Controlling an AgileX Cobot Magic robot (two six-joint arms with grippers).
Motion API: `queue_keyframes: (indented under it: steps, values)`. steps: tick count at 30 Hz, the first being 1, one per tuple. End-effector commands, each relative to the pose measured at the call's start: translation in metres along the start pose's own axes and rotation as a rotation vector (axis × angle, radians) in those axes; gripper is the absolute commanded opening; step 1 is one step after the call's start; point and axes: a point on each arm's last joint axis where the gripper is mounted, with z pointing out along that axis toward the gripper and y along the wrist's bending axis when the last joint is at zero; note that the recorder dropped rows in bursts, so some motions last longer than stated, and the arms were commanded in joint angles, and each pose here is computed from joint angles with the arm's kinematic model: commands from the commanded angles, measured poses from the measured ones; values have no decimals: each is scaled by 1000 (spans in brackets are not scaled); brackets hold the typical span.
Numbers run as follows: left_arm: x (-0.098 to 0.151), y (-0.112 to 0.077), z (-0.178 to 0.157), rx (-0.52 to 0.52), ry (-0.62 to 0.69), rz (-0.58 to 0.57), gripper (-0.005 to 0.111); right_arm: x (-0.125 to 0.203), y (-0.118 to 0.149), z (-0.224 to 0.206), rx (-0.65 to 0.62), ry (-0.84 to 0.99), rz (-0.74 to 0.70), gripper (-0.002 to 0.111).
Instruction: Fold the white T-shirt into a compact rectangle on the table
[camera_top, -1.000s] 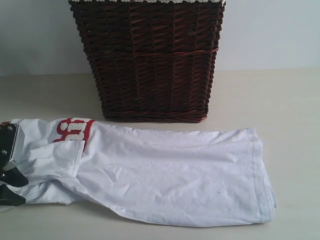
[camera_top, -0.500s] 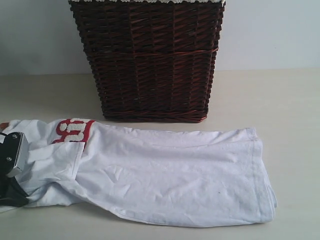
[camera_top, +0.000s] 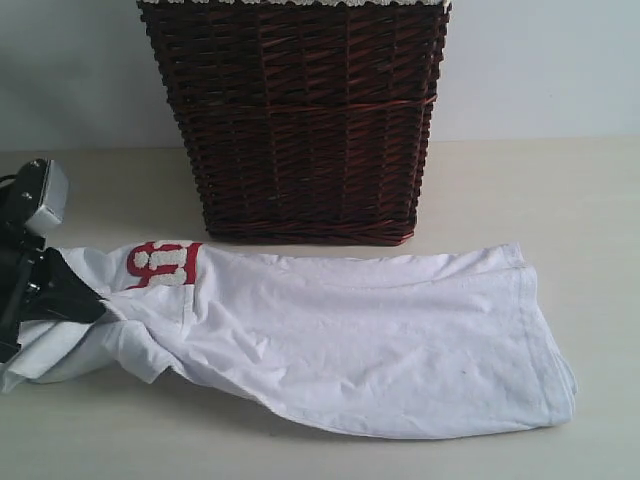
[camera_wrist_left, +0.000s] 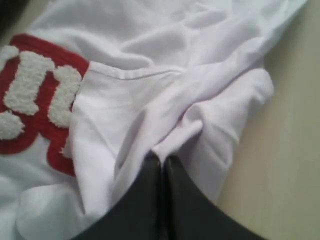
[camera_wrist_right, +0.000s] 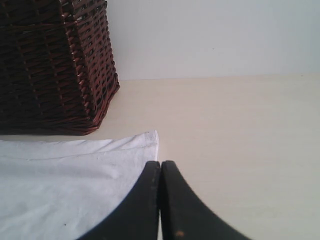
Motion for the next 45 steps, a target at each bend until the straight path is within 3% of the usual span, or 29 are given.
queue_keyframes:
  steps: [1, 6, 12, 20, 23, 25, 28, 31, 35, 37, 41, 45]
  values:
    - [17, 15, 27, -22, 28, -95, 0, 1, 0, 0, 1, -7, -7, 0]
    - [36, 26, 51, -70, 34, -230, 0, 1, 0, 0, 1, -7, -7, 0]
    - [23, 31, 41, -145, -48, -295, 3, 1, 0, 0, 1, -7, -7, 0]
    - [6, 29, 20, -185, -90, -291, 48, 1, 0, 0, 1, -7, -7, 0]
    - [-8, 18, 6, -105, -131, -359, 58, 1, 0, 0, 1, -7, -7, 0]
    - [-20, 4, -5, 1, -167, -311, 57, 1, 0, 0, 1, -7, -7, 0]
    - [-26, -8, -8, 57, -166, -217, 51, 1, 0, 0, 1, -7, -7, 0]
    - [-14, -14, 1, 43, -83, -100, 44, 1, 0, 0, 1, -7, -7, 0]
    - [6, -35, 12, 135, 14, -9, 43, 1, 0, 0, 1, -7, -7, 0]
    - [19, -41, 18, 105, 70, 54, 43, 1, 0, 0, 1, -7, -7, 0]
    - [38, -37, 26, -84, 215, 72, 43, 1, 0, 0, 1, -7, -7, 0]
    - [38, -38, 28, -84, 217, 70, 43, 1, 0, 0, 1, -7, -7, 0]
